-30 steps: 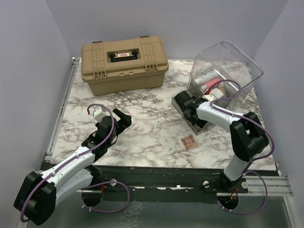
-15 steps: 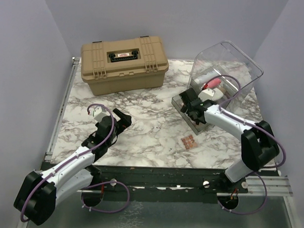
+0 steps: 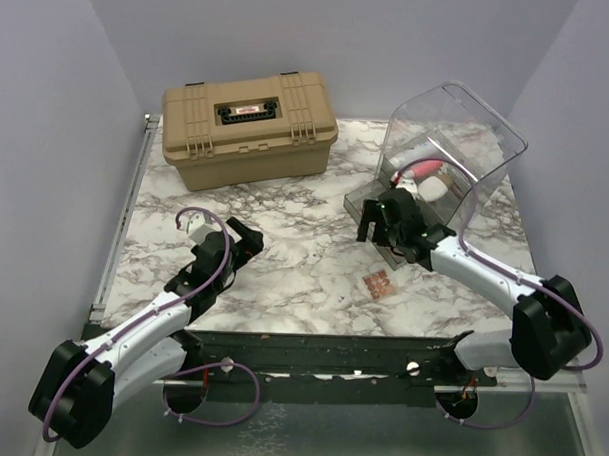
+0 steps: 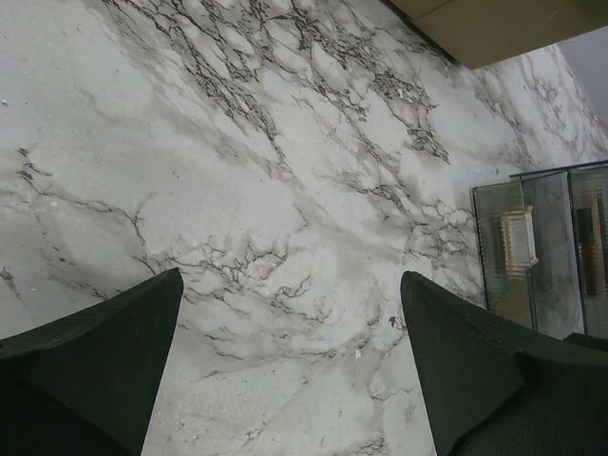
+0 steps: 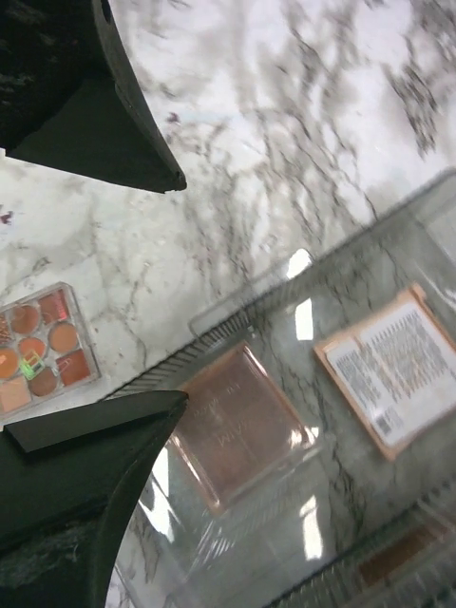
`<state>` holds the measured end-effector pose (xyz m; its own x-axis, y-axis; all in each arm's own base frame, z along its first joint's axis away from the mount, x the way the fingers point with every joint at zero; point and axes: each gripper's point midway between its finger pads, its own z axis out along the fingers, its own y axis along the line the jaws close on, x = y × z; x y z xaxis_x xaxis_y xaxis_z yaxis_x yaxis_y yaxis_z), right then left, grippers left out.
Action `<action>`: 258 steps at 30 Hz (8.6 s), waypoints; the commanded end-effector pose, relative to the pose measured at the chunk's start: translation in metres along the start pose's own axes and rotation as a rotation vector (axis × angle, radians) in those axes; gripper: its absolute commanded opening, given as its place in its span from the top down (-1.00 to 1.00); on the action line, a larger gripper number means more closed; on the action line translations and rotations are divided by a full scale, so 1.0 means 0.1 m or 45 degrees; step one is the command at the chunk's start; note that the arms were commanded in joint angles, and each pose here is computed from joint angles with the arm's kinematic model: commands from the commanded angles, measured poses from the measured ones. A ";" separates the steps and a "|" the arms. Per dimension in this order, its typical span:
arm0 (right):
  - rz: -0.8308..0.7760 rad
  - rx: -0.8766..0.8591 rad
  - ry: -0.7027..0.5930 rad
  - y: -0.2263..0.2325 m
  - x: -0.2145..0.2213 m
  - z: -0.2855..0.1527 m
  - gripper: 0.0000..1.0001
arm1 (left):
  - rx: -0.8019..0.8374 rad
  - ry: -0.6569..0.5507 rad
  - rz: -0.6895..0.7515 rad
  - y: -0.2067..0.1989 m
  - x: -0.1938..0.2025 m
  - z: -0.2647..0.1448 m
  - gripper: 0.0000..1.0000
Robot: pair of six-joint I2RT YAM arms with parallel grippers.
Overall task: Organize the makeup
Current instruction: Place the makeup in the drawer, then pick up the makeup from the center of the board, then place the makeup in the drawer.
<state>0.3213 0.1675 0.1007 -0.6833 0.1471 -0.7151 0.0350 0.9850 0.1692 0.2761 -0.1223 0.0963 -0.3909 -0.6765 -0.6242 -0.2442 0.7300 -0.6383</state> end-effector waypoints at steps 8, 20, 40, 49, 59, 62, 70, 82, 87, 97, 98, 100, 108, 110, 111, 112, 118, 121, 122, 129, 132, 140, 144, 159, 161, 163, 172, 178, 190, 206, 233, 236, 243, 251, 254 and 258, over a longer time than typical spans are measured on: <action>-0.311 -0.626 0.036 0.54 0.20 -0.55 -0.97 | 0.030 -0.004 -0.006 -0.07 -0.03 0.01 -0.98; -0.348 -0.650 0.404 0.65 0.91 -0.76 -1.00 | 0.039 -0.003 -0.019 -0.08 -0.03 0.01 -0.98; -0.466 0.183 0.322 -0.05 1.14 -0.45 -1.00 | 0.039 0.019 -0.005 -0.09 -0.01 0.03 -0.98; -0.307 0.058 0.338 -0.04 1.23 -0.39 -1.00 | 0.044 0.023 -0.007 -0.10 0.00 0.03 -0.98; -0.273 -0.030 0.369 -0.09 1.23 -0.34 -1.00 | 0.055 0.021 -0.015 -0.12 -0.02 0.01 -0.98; -0.273 -0.037 0.422 -0.11 1.31 -0.31 -1.00 | 0.058 0.026 -0.008 -0.14 -0.03 0.02 -0.98; -0.256 -0.100 0.489 -0.01 1.40 -0.32 -1.00 | 0.056 0.034 -0.016 -0.13 0.00 0.02 -0.98; -0.290 -0.335 0.508 0.53 1.37 -0.40 -0.95 | 0.059 0.047 -0.014 -0.13 0.03 0.04 -0.98; -0.370 -0.275 0.372 0.46 1.08 -0.49 -0.97 | 0.063 0.043 -0.017 -0.13 0.02 0.03 -0.98; -0.466 -0.381 0.219 0.39 0.89 -0.70 -1.00 | 0.069 0.038 -0.025 -0.14 0.00 0.02 -0.98; -0.464 -0.328 0.267 0.37 0.92 -0.67 -1.00 | 0.070 0.042 -0.025 -0.15 0.01 0.02 -0.98; -0.492 -0.247 0.371 0.29 1.06 -0.59 -1.00 | 0.070 0.047 -0.021 -0.15 0.01 0.03 -0.98; -0.524 -0.262 0.472 0.32 1.30 -0.42 -1.00 | 0.083 0.059 -0.051 -0.18 0.03 0.03 -0.98; -0.537 -0.252 0.496 0.32 1.34 -0.38 -1.00 | 0.086 0.058 -0.063 -0.16 0.04 0.02 -0.98; -0.544 -0.246 0.512 0.31 1.37 -0.36 -1.00 | 0.086 0.058 -0.067 -0.16 0.04 0.02 -0.98; -0.548 -0.242 0.526 0.31 1.39 -0.35 -1.00 | 0.088 0.061 -0.066 -0.16 0.04 0.02 -0.98; -0.553 -0.275 0.556 0.35 1.46 -0.33 -1.00 | 0.087 0.064 -0.052 -0.17 0.04 0.03 -0.98; -0.563 -0.263 0.570 0.34 1.47 -0.32 -1.00 | 0.083 0.068 -0.047 -0.17 0.05 0.05 -0.98; -0.569 -0.255 0.582 0.33 1.48 -0.32 -1.00 | 0.082 0.070 -0.047 -0.17 0.05 0.05 -0.98; -0.657 -0.225 0.620 0.42 1.59 -0.30 -1.00 | 0.078 0.069 -0.048 -0.15 0.06 0.06 -0.98; -0.671 -0.218 0.624 0.48 1.61 -0.28 -1.00 | 0.079 0.068 -0.049 -0.15 0.05 0.05 -0.98; -0.713 -0.183 0.652 0.46 1.68 -0.30 -0.95 | 0.073 0.069 -0.045 -0.14 0.05 0.06 -0.98; -0.737 -0.199 0.667 0.40 1.72 -0.35 -0.85 | 0.076 0.074 -0.043 -0.15 0.06 0.06 -0.98; -0.751 -0.196 0.711 0.40 1.74 -0.37 -0.45 | 0.071 0.073 -0.046 -0.13 0.05 0.07 -0.98; -0.739 -0.184 0.699 0.39 1.73 -0.38 -0.49 | 0.071 0.072 -0.046 -0.12 0.05 0.07 -0.98; -0.709 -0.118 0.680 0.33 1.70 -0.36 -0.61 | 0.073 0.070 -0.045 -0.13 0.04 0.07 -0.98; -0.692 -0.157 0.747 0.28 1.85 -0.42 -0.40 | 0.070 0.062 -0.046 -0.12 0.03 0.05 -0.98; -0.684 -0.107 0.714 0.25 1.79 -0.40 -0.42 | 0.066 0.058 -0.042 -0.12 0.02 0.06 -0.98; -0.650 -0.109 0.694 0.24 1.78 -0.41 -0.41 | 0.064 0.063 -0.042 -0.13 0.02 0.07 -0.98; -0.395 -0.128 0.468 0.64 1.36 -0.34 -0.06 | 0.058 0.066 -0.049 -0.11 0.04 0.08 -0.98; 0.200 0.365 -0.125 0.02 -0.04 -0.39 -0.04 | 0.054 0.056 -0.028 -0.11 0.00 0.06 -0.98; 0.317 0.397 -0.103 -0.04 -0.05 -0.28 -0.04 | 0.057 0.058 -0.026 -0.12 0.00 0.06 -0.98; 0.460 0.586 -0.130 -0.20 -0.10 -0.17 -0.04 | 0.057 0.056 -0.030 -0.12 0.00 0.07 -0.98; 0.628 0.699 -0.187 -0.29 -0.06 -0.12 -0.04 | 0.066 0.055 -0.030 -0.15 -0.02 0.08 -0.98; 0.698 0.762 -0.260 -0.42 -0.06 -0.12 -0.04 | 0.065 0.050 -0.022 -0.15 -0.04 0.06 -0.98; 0.727 0.782 -0.326 -0.50 -0.13 -0.08 -0.04 | 0.057 0.055 -0.015 -0.12 -0.03 0.05 -0.98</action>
<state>0.3157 0.1389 0.1041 -0.3844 0.5859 -0.7135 0.7048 0.6854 0.1831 0.2840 -0.1298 0.0948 -0.4256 -0.6839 -0.5926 -0.2249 0.7143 -0.6628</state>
